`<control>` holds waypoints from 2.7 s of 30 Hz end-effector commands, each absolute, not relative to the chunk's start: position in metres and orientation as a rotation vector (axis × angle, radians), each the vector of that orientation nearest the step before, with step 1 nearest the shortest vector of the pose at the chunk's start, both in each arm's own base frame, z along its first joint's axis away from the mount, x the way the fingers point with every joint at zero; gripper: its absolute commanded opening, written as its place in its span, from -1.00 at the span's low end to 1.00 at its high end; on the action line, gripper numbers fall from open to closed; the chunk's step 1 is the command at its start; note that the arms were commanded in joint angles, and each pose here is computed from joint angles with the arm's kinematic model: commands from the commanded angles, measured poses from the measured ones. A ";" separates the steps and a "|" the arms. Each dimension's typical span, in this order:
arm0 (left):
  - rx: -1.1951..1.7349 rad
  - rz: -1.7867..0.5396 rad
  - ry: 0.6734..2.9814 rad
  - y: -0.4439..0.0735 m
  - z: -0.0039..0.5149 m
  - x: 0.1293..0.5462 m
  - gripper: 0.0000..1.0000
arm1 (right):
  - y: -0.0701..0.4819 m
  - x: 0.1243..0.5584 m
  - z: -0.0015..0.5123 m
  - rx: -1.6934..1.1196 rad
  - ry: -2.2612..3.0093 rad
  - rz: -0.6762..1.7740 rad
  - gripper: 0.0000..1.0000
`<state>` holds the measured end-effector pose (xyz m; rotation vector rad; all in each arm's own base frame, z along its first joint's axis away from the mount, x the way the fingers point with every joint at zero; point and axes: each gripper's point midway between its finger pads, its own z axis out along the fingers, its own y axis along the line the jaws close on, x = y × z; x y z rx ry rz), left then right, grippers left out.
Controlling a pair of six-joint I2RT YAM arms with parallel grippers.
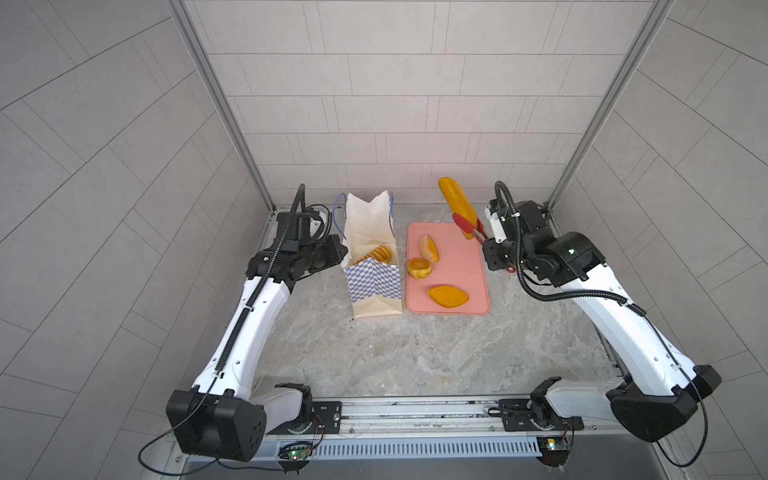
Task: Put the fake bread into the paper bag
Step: 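Lift the long golden bun in the tongs high above the tray, then swing the held long bun over the open bag with the right tongs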
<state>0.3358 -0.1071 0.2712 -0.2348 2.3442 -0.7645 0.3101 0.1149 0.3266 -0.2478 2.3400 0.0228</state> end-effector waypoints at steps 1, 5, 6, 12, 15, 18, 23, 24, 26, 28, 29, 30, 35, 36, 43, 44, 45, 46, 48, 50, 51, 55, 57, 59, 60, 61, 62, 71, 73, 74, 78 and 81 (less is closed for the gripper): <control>-0.213 -0.759 2.309 -0.107 0.284 0.333 -1.00 | 0.114 0.305 0.362 -0.202 2.248 0.092 -0.36; -0.217 -0.759 2.312 -0.107 0.282 0.334 -1.00 | 0.117 0.300 0.383 -0.189 2.204 0.154 -0.36; -0.219 -0.762 2.311 -0.107 0.283 0.334 -1.00 | 0.118 0.299 0.387 -0.187 2.194 0.169 -0.36; -0.219 -0.761 2.308 -0.107 0.284 0.334 -1.00 | 0.125 0.292 0.410 -0.186 2.133 0.269 -0.36; -0.219 -0.762 2.308 -0.107 0.284 0.334 -1.00 | 0.130 0.288 0.421 -0.191 2.107 0.319 -0.36; -0.219 -0.762 2.307 -0.107 0.284 0.334 -1.00 | 0.138 0.285 0.430 -0.204 2.085 0.368 -0.36; -0.222 -0.761 2.309 -0.107 0.284 0.332 -1.00 | 0.153 0.278 0.444 -0.238 2.054 0.426 -0.36; -0.223 -0.757 2.307 -0.106 0.284 0.333 -1.00 | 0.156 0.277 0.445 -0.245 2.049 0.432 -0.36; -0.222 -0.759 2.306 -0.107 0.285 0.332 -1.00 | 0.162 0.274 0.449 -0.261 2.040 0.445 -0.36; -0.222 -0.759 2.306 -0.107 0.285 0.333 -1.00 | 0.168 0.272 0.453 -0.275 2.031 0.455 -0.35; -0.224 -0.759 2.305 -0.106 0.285 0.333 -1.00 | 0.171 0.271 0.454 -0.285 2.027 0.459 -0.35; -0.223 -0.760 2.305 -0.107 0.285 0.333 -1.00 | 0.174 0.270 0.454 -0.292 2.026 0.463 -0.35; -0.226 -0.760 2.302 -0.106 0.287 0.332 -1.00 | 0.190 0.265 0.456 -0.338 2.021 0.478 -0.35; -0.226 -0.760 2.302 -0.106 0.286 0.332 -1.00 | 0.194 0.264 0.456 -0.347 2.019 0.480 -0.35; -0.224 -0.760 2.297 -0.106 0.289 0.332 -1.00 | 0.209 0.258 0.463 -0.397 2.003 0.476 -0.35; -0.224 -0.760 2.298 -0.106 0.289 0.332 -1.00 | 0.211 0.257 0.465 -0.400 1.999 0.481 -0.35; -0.225 -0.758 2.297 -0.106 0.289 0.332 -1.00 | 0.213 0.256 0.466 -0.403 1.997 0.487 -0.35; -0.225 -0.758 2.299 -0.106 0.289 0.331 -1.00 | 0.215 0.255 0.466 -0.409 1.993 0.490 -0.35; -0.226 -0.758 2.299 -0.106 0.289 0.331 -1.00 | 0.219 0.253 0.468 -0.417 1.986 0.489 -0.35; -0.223 -0.759 2.294 -0.106 0.290 0.331 -1.00 | 0.225 0.251 0.467 -0.429 1.983 0.488 -0.35; -0.226 -0.759 2.297 -0.106 0.289 0.331 -1.00 | 0.228 0.250 0.467 -0.434 1.983 0.488 -0.35; -0.225 -0.760 2.295 -0.106 0.290 0.331 -1.00 | 0.241 0.247 0.463 -0.453 1.984 0.487 -0.35; -0.225 -0.761 2.293 -0.106 0.291 0.331 -1.00 | 0.247 0.244 0.463 -0.455 1.980 0.491 -0.34; -0.224 -0.759 2.294 -0.106 0.290 0.331 -1.00 | 0.252 0.244 0.463 -0.456 1.975 0.492 -0.33; -0.226 -0.761 2.295 -0.106 0.290 0.331 -1.00 | 0.255 0.244 0.462 -0.452 1.976 0.494 -0.33; -0.224 -0.761 2.295 -0.106 0.290 0.331 -1.00 | 0.257 0.243 0.462 -0.451 1.974 0.497 -0.33; -0.225 -0.761 2.295 -0.106 0.290 0.331 -1.00 | 0.260 0.243 0.460 -0.451 1.976 0.498 -0.34; -0.222 -0.762 2.298 -0.107 0.289 0.331 -1.00 | 0.279 0.243 0.447 -0.435 1.989 0.491 -0.37; -0.222 -0.762 2.297 -0.106 0.289 0.330 -1.00 | 0.284 0.243 0.444 -0.434 1.993 0.497 -0.36; -0.222 -0.760 2.298 -0.106 0.289 0.330 -1.00 | 0.286 0.243 0.443 -0.435 1.996 0.499 -0.35; -0.220 -0.761 2.298 -0.106 0.288 0.330 -1.00 | 0.293 0.244 0.433 -0.437 2.016 0.485 -0.34; -0.222 -0.758 2.299 -0.106 0.287 0.330 -1.00 | 0.294 0.245 0.422 -0.436 2.034 0.458 -0.33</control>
